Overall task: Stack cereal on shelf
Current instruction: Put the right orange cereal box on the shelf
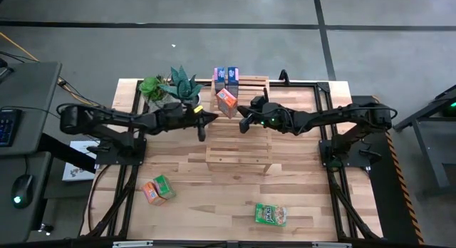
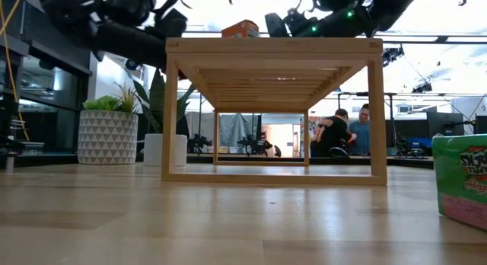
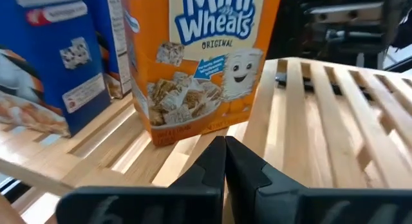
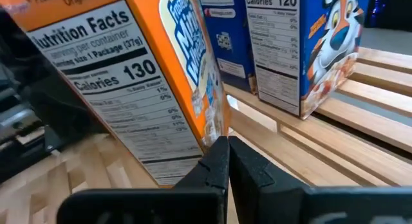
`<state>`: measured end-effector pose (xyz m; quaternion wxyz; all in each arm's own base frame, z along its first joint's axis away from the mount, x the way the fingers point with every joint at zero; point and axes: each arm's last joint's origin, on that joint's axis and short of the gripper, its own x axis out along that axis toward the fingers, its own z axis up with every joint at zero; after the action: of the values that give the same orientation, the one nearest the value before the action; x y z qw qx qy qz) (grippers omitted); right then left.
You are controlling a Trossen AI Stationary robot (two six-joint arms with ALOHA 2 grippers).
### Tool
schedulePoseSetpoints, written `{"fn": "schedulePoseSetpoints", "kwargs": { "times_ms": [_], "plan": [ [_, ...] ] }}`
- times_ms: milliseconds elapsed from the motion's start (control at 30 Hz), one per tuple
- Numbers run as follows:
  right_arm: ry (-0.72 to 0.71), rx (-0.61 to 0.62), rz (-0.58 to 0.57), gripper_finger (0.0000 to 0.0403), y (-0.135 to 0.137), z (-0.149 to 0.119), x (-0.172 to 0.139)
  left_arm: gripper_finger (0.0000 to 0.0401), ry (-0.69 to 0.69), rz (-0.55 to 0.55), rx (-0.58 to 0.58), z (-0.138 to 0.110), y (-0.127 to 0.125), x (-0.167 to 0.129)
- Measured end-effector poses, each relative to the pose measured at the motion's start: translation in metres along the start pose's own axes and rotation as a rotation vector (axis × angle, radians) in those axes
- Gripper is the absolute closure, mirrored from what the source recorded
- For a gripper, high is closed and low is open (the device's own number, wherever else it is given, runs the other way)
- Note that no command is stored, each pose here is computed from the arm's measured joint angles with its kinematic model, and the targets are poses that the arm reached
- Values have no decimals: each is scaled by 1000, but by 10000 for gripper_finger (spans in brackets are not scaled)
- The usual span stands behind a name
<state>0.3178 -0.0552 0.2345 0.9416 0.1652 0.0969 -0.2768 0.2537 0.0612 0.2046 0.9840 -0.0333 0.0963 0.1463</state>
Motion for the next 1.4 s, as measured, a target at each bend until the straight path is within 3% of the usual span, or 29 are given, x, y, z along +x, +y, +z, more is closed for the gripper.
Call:
{"fn": "schedulePoseSetpoints", "kwargs": {
  "times_ms": [300, 967, 1233, 1400],
  "plan": [
    [9, 17, 32, 403, 4, -1, -1, 401, 12, 85, 3, -1, 2, 12],
    [-23, 43, 122, 403, 13, 2, -3, 401, -30, 155, -1, 3, 4, 12],
    [-45, 27, -27, 403, 6, 0, -1, 401, -30, 186, 23, 4, 5, 12],
    [-51, 73, -34, 403, -1, 2, 4, 401, -37, 186, 55, 6, 5, 10]
  ]
}}
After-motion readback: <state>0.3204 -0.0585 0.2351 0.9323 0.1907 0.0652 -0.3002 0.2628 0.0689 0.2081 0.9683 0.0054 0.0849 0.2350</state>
